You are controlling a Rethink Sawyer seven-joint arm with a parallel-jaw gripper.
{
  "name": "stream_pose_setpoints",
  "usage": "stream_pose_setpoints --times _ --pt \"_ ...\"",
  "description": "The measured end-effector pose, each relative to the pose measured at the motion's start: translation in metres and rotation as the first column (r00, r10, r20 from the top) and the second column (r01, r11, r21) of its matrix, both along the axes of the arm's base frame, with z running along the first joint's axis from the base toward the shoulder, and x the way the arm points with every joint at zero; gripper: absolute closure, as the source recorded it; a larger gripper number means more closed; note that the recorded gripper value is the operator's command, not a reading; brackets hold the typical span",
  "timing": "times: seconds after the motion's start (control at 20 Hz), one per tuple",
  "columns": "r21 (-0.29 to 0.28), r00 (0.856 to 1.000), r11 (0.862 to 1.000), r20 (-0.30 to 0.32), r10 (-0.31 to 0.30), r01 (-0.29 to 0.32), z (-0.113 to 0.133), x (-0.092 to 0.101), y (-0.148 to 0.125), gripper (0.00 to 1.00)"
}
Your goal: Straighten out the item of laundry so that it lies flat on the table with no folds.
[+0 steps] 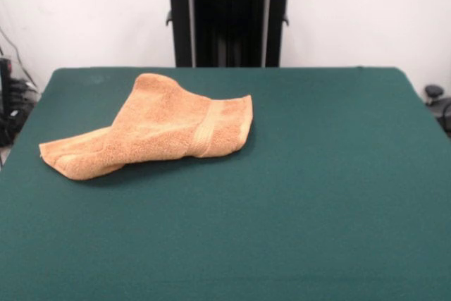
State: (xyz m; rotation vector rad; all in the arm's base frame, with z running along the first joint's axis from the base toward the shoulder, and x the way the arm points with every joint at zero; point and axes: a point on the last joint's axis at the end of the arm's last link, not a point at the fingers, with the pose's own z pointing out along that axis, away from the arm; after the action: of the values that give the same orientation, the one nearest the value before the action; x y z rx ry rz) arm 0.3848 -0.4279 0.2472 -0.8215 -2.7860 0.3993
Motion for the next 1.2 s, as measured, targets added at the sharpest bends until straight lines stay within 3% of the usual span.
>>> stream_pose_setpoints --times 0.6,1.2 --pt "-0.005 0.997 0.997 0.031 0.072 -0.072 -0.058 -0.027 -0.008 0.0" --pt "0.027 0.984 0.986 0.074 0.163 -0.165 -0.148 -0.065 -0.01 0.0"
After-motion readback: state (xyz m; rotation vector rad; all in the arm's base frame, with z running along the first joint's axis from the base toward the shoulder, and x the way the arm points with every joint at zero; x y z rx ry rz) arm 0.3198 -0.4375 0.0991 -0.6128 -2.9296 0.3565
